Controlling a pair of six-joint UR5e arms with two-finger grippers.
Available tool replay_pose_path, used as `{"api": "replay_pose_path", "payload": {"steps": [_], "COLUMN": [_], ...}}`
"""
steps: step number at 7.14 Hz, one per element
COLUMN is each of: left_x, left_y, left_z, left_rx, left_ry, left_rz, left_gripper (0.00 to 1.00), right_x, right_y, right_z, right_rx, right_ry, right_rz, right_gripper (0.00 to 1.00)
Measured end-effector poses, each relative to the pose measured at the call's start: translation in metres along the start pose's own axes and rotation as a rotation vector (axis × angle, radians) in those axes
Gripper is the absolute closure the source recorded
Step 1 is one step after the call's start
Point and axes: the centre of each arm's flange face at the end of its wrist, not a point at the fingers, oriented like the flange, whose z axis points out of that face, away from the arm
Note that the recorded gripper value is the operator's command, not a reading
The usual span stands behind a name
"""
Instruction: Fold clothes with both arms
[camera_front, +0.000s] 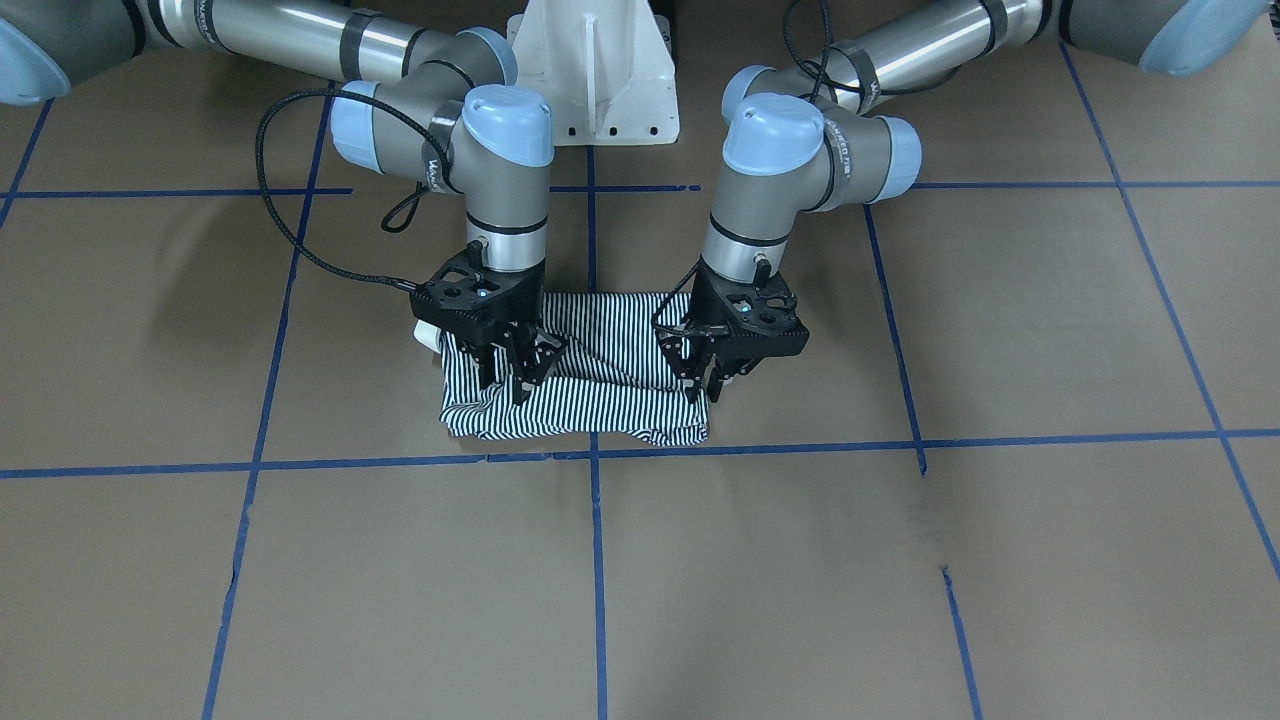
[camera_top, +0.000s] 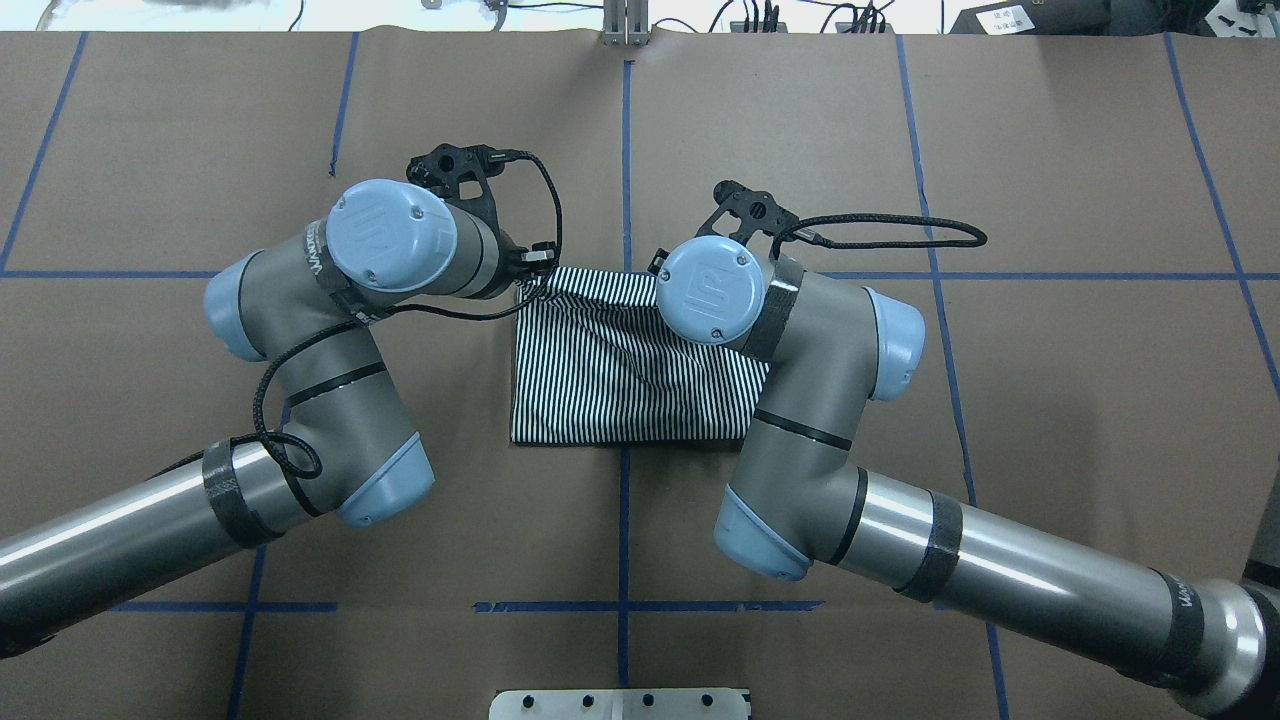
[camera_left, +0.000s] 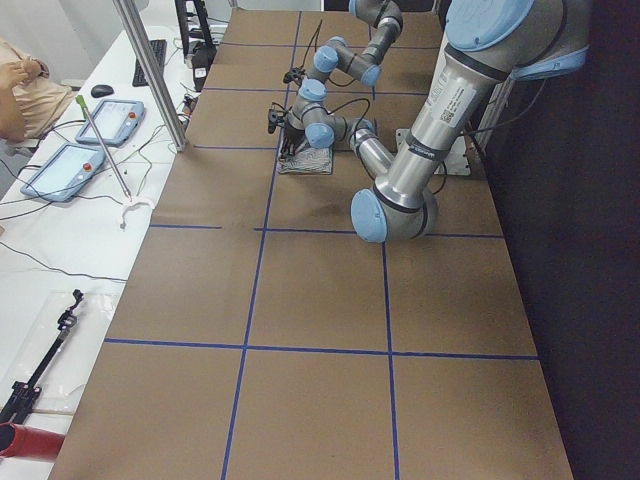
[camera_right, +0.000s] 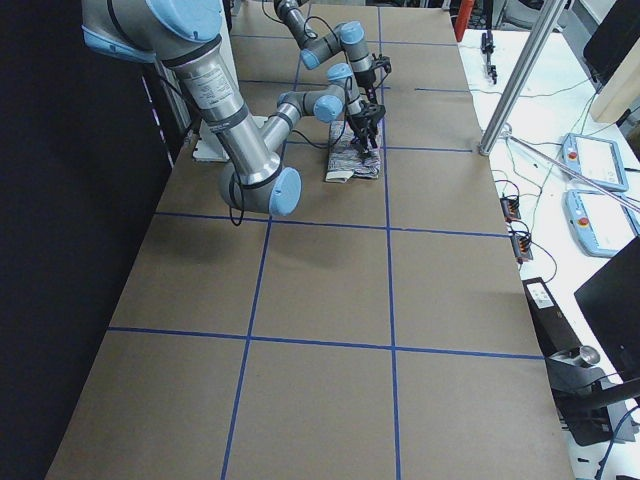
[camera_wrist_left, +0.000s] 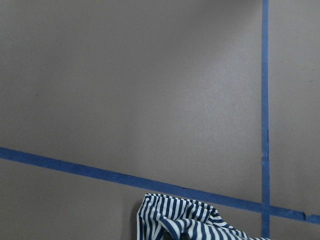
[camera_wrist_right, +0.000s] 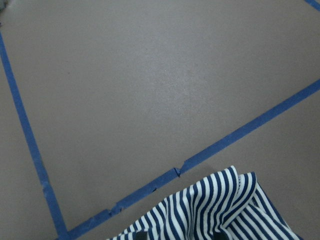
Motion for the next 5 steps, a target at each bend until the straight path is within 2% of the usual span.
{"api": "replay_pose_path", "payload": {"steps": [3,5], "left_x": [-0.05,-0.061], "left_y": [-0.047,-0.051], "left_z": [-0.026,-0.027], "left_rx": [-0.058,-0.062], "left_ry": [0.047,0.055], "left_rz": [0.183,0.209], "left_gripper": [0.0,0.0], "right_x": [-0.014,-0.01], "right_y": [0.022,0.06], "right_z": [-0.018,-0.012], "right_rx": [-0.056,-0.074], "right_ry": [-0.028,-0.018], "right_rz": [-0.091,-0.199], "right_gripper": [0.0,0.0]}}
